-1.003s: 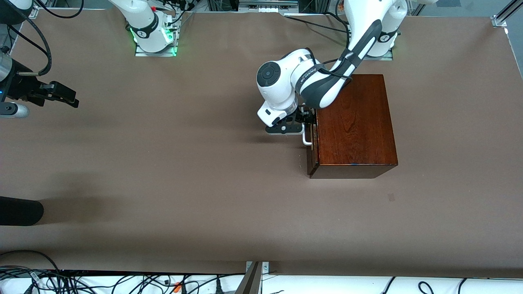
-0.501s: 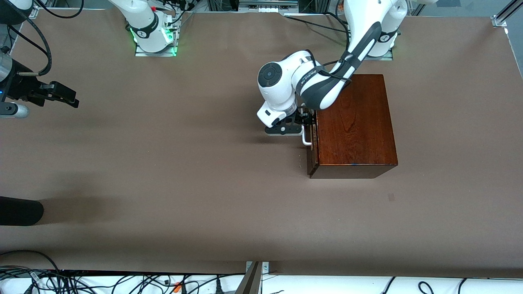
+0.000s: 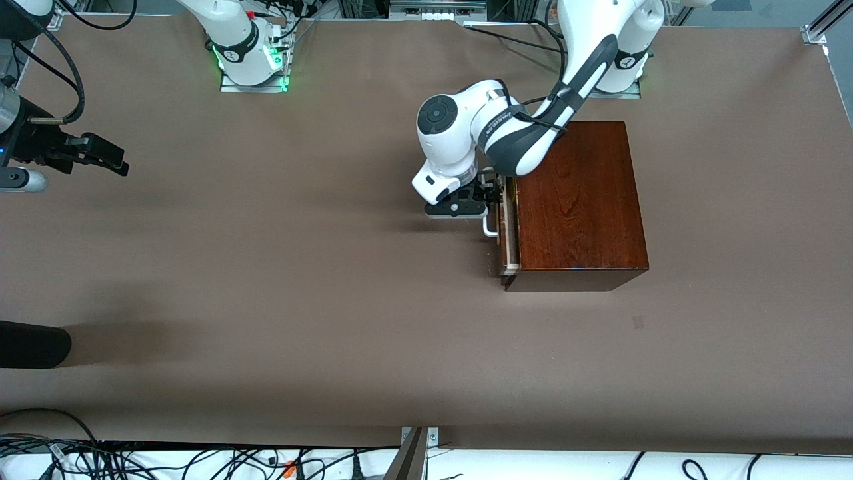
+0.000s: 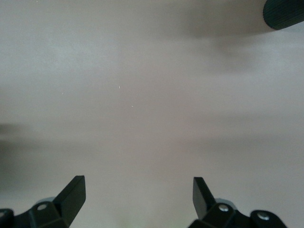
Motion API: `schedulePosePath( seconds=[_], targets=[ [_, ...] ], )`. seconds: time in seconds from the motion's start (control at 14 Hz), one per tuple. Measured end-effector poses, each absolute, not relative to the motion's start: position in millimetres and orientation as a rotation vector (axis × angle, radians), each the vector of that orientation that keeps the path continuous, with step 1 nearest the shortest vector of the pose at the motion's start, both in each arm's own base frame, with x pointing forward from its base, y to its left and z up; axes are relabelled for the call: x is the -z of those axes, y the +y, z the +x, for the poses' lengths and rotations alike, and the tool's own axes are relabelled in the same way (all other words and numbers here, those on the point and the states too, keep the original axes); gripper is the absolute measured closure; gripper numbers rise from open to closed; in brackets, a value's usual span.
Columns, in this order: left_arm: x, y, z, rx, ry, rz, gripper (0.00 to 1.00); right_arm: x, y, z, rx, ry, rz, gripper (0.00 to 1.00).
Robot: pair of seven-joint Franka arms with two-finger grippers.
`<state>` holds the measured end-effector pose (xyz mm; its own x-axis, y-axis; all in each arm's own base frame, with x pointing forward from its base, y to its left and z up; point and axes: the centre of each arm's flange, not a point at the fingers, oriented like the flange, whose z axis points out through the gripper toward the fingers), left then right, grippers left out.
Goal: Open drawer, take yellow block, close drawer
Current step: 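Pull the drawer handle outward with the left gripper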
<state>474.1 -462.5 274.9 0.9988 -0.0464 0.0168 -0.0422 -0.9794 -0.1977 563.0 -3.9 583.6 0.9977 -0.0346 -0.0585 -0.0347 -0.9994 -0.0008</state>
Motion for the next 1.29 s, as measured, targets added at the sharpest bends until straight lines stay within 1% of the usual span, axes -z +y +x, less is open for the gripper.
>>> schedulePosePath(
  seconds=[0.5,1.29],
  targets=[
    [-285,-487,470,0.009,0.044,-3.010,0.00,-584,-4,563,-0.092,0.054,-3.138,0.00],
    [-287,-496,469,0.022,0.031,-3.039,0.00,-584,-4,563,-0.092,0.054,-3.138,0.00]
  ],
)
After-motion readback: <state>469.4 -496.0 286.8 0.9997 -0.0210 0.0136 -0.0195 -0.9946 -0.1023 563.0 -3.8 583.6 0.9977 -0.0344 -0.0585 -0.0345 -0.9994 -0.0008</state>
